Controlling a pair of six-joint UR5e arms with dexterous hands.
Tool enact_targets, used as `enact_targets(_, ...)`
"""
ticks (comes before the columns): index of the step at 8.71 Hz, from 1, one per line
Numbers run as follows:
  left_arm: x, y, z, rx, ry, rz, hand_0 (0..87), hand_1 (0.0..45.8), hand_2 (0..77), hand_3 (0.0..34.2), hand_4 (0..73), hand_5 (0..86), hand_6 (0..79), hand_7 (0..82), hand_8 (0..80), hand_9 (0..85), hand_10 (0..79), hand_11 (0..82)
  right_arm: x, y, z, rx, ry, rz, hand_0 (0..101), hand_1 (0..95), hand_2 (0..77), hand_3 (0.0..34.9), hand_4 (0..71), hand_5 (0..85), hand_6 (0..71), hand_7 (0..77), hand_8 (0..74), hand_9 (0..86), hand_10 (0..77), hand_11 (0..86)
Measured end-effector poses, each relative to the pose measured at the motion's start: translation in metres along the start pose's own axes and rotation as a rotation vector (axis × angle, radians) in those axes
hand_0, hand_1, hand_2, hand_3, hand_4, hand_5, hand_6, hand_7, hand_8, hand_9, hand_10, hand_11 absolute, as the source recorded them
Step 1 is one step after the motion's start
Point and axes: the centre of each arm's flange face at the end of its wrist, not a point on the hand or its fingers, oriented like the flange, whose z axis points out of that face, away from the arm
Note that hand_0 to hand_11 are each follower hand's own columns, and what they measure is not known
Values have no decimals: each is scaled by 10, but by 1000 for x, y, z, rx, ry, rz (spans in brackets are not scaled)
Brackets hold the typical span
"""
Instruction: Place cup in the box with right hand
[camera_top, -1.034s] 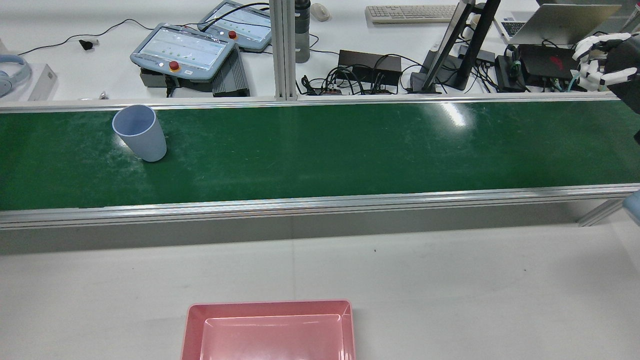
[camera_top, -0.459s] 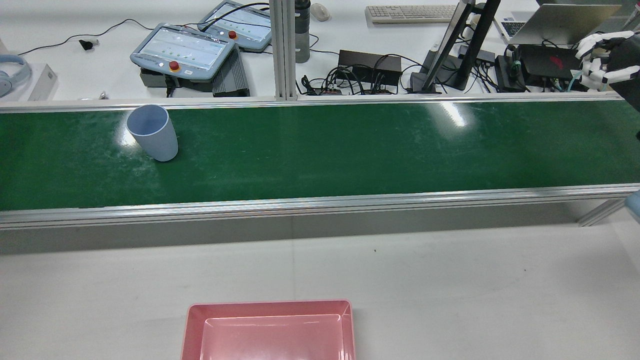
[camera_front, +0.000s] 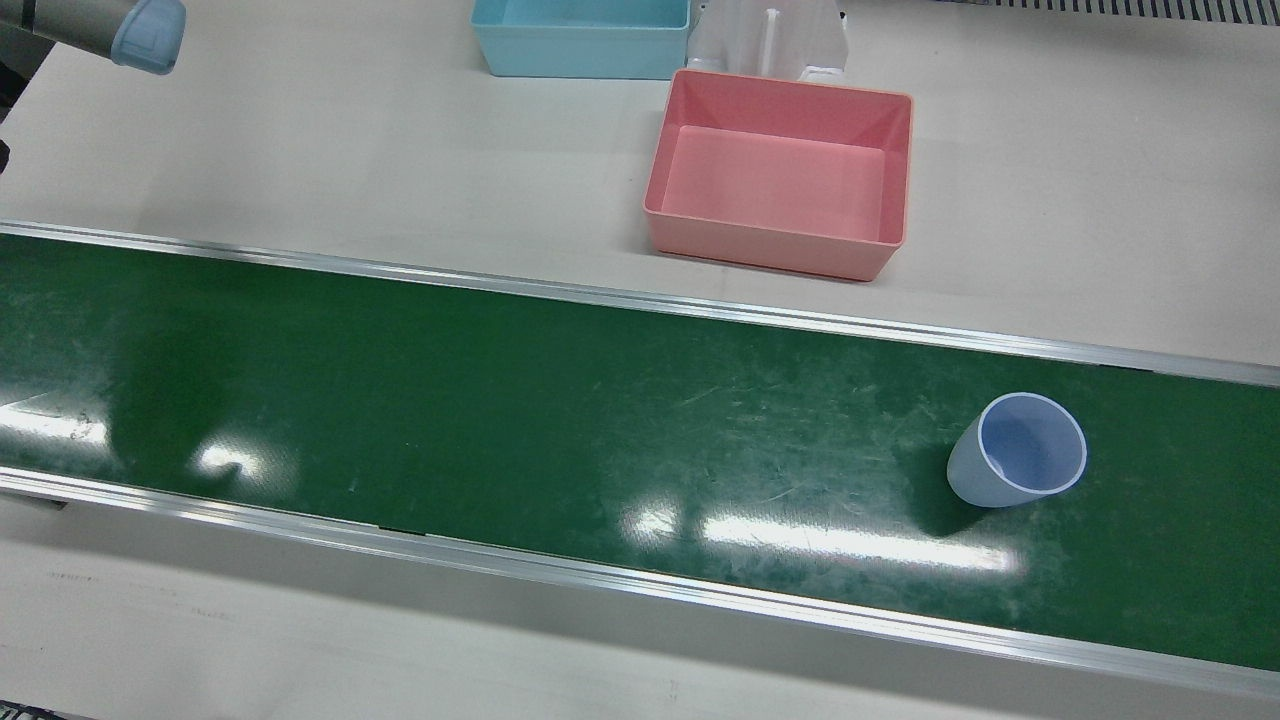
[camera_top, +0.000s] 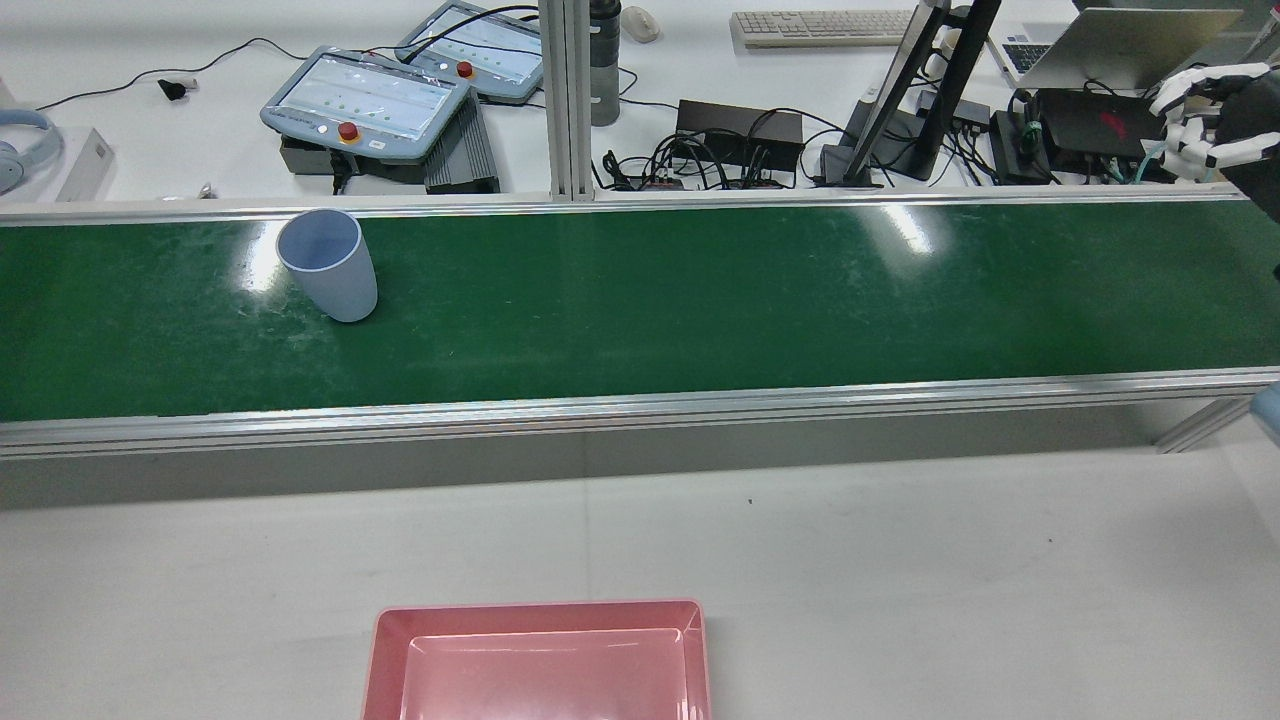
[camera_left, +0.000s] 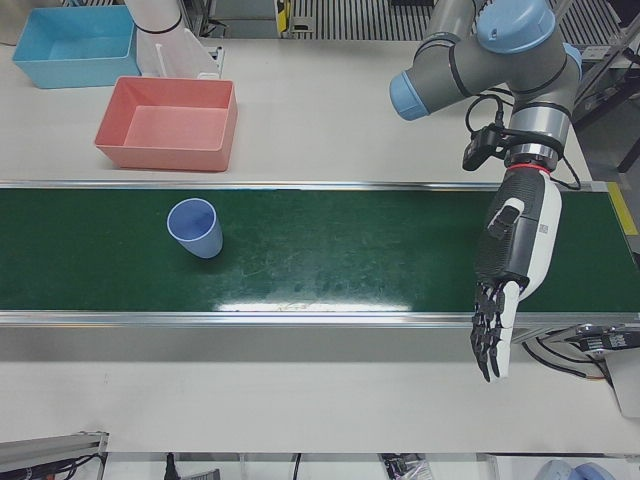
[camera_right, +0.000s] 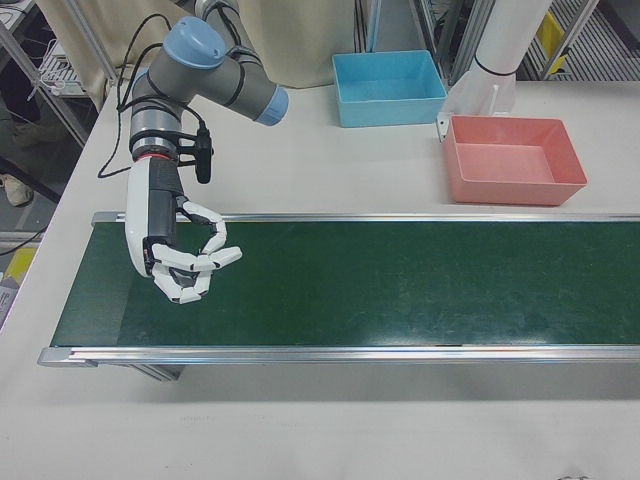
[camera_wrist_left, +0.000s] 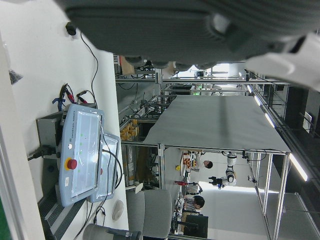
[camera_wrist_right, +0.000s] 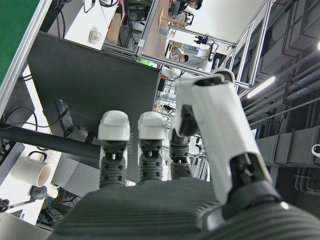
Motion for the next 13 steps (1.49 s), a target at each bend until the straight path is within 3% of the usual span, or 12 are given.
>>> enact_targets(13, 0, 0, 0, 0, 1, 0, 0, 5, 5, 0, 0, 0, 0, 0, 0, 0, 0, 0, -1, 0, -1, 1, -2, 0, 802, 360, 605, 100, 365, 256, 327, 698, 622, 698, 595, 704)
